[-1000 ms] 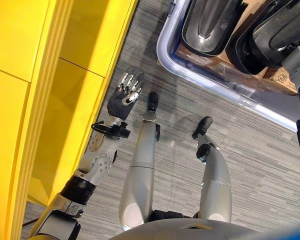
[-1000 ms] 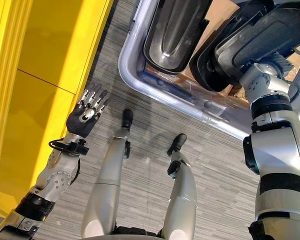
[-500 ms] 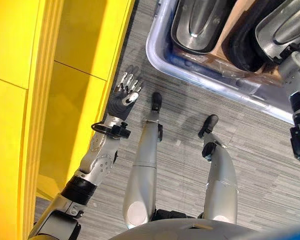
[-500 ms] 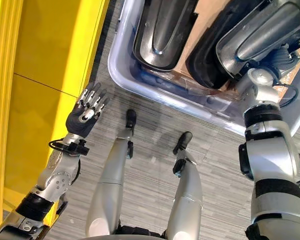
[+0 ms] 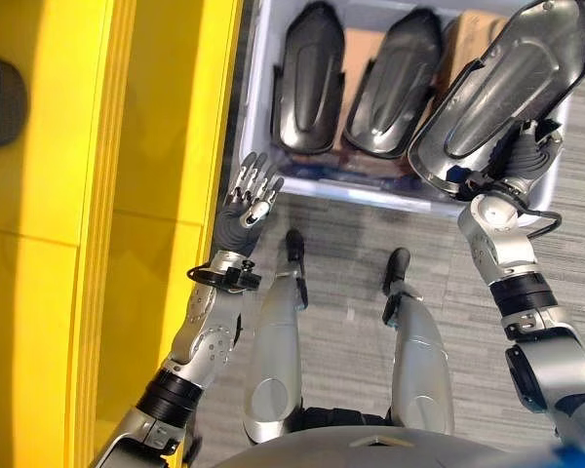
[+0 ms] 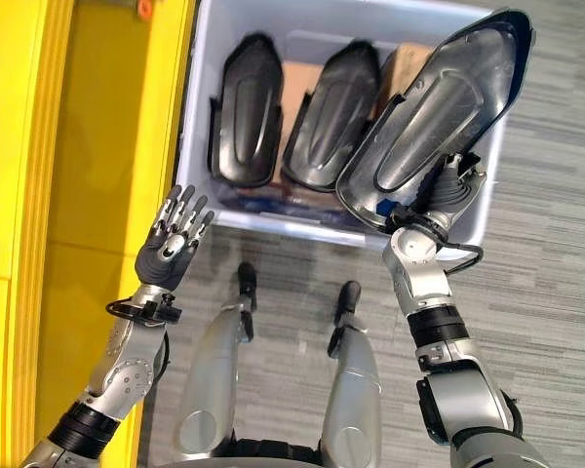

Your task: Move parts from the plastic box to the shelf.

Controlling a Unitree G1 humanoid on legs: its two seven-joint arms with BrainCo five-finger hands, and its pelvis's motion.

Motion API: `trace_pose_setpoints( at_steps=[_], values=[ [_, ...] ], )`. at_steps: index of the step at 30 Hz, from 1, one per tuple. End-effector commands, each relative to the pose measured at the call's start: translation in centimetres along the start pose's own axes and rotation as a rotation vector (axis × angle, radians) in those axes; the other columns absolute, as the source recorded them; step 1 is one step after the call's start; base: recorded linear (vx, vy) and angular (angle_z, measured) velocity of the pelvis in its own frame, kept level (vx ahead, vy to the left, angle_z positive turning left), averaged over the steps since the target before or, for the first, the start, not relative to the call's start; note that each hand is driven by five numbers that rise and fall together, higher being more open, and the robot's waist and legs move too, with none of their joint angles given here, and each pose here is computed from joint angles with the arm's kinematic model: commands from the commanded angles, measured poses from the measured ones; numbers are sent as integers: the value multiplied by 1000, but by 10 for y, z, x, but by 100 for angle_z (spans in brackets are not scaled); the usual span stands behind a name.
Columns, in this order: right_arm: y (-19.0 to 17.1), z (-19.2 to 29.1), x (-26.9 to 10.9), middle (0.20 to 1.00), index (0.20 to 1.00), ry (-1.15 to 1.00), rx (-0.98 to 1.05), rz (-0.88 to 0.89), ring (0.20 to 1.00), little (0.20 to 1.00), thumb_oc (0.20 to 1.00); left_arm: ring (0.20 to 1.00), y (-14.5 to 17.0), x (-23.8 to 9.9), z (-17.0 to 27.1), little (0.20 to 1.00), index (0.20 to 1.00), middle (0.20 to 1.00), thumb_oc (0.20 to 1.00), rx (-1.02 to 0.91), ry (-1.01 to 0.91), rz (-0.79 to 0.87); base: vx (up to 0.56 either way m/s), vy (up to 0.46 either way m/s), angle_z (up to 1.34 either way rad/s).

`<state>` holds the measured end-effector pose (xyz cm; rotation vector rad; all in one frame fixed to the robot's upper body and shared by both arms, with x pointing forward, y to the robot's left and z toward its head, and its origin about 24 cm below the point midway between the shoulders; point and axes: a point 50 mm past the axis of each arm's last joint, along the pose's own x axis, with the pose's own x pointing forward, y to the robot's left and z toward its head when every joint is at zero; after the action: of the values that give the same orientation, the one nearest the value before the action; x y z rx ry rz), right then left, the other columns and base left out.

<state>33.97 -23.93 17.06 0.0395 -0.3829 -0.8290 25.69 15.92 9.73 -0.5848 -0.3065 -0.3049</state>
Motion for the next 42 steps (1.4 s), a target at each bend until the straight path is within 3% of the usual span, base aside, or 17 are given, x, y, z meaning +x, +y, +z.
trace_pose_setpoints(
  at_steps=[1,6,16,20,23,28,42],
  values=[
    [0,56,25,200,200,-214,99,-39,200,200,200,1000,-11,0,13,1000,1000,1000,1000,17,-57,-97,4,-78,-8],
    [-10,50,24,200,200,-198,69,64,200,200,200,1000,-7,-4,12,1000,1000,1000,1000,-12,-73,-84,13,-98,-4],
    [33,5,-28,200,200,4,-42,674,200,200,200,1000,28,-36,-2,1000,1000,1000,1000,-4,-28,191,9,-166,4],
    [53,-11,-66,200,200,114,-2,843,200,200,200,1000,39,-52,-3,1000,1000,1000,1000,-31,-71,207,-44,-95,63],
    [49,-23,-91,200,200,152,23,882,200,200,200,1000,37,-49,-17,1000,1000,1000,1000,-34,-29,138,-154,20,184],
    [49,-43,-150,200,200,262,54,1124,200,200,200,1000,10,-25,-15,1000,1000,1000,1000,168,32,58,79,461,118],
    [73,-30,-161,200,200,253,77,1182,200,200,200,1000,23,-30,-15,1000,1000,1000,1000,220,128,69,56,297,61]
  ],
)
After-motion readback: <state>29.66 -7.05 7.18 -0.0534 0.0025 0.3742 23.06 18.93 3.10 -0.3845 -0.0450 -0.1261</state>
